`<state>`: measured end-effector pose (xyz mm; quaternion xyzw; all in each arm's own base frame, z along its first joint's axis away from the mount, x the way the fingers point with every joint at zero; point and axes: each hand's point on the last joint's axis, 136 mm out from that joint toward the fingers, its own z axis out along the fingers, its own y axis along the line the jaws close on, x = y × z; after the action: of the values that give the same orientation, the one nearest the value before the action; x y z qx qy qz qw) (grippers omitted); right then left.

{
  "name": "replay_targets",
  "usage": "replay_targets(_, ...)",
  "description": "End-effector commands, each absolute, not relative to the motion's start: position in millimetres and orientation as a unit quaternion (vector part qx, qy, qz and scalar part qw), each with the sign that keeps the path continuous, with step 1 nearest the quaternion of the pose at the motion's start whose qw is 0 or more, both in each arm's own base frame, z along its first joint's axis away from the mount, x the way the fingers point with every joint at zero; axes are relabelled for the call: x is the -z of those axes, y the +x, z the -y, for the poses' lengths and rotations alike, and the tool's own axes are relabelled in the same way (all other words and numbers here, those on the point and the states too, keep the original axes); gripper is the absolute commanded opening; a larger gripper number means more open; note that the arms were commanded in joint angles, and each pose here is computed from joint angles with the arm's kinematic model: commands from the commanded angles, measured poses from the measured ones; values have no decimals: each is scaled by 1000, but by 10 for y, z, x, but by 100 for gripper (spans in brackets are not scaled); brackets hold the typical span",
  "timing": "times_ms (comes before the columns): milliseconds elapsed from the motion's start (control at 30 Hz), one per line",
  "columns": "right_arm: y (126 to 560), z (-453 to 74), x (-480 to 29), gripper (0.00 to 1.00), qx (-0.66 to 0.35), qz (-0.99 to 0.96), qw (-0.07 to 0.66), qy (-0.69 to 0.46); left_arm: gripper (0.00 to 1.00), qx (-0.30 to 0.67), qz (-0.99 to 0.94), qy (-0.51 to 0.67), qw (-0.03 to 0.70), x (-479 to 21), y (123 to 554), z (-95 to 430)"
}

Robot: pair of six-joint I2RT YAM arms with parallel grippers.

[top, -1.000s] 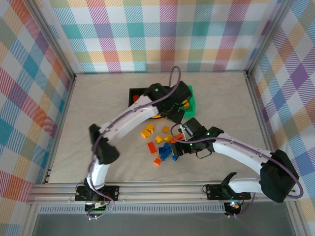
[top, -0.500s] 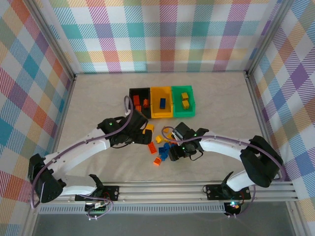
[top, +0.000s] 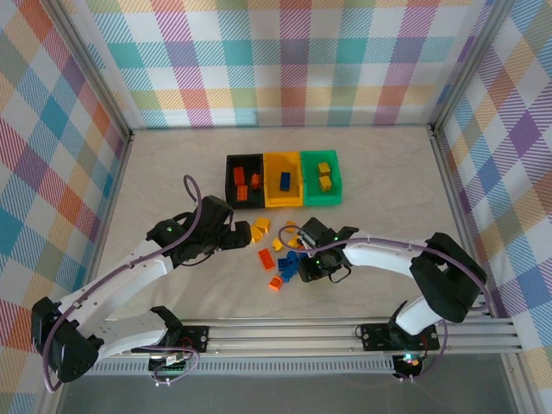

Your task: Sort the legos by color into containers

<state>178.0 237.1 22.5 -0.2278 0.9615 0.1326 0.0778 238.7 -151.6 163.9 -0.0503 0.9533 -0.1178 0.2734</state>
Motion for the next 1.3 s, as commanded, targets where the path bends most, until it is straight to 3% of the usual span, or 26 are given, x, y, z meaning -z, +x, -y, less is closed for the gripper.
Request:
replay_targets(0,1754,-2422,-411,36,-153,-955,90,-236,100,131,-949,-67,279,-1630,2413,1477)
replay_targets(167,1813,-2486,-889,35,-182,-945,132,-238,100,123,-948,-78,284,-1562,2422,1370)
replay_targets(367,2497,-2818,-1395,36,-186,-934,203,-226,100,127,-946,-90,283,-1521,2395,1281)
replay_targets(667,3795,-3067,-1528,37,-161,-939,257,-163,100,122,-949,-87,277,-1494,2287,1162)
replay_targets(933,4441,-3133,-1330,39,-125,-952,251,-125,100,129,-948,-92,277,-1506,2235,1122)
replay_targets(1033,4535,-3147,-1226,45,-119,-956,243,-117,100,135,-947,-93,276,-1504,2234,1136)
replay_targets(1167,4544,-3175,-1314,66,-129,-953,249,-118,100,137,-948,-92,271,-1483,2244,1147)
replay_targets(1267,4509,-3099,-1506,68,-125,-948,270,-117,100,140,-948,-92,271,-1485,2264,1158)
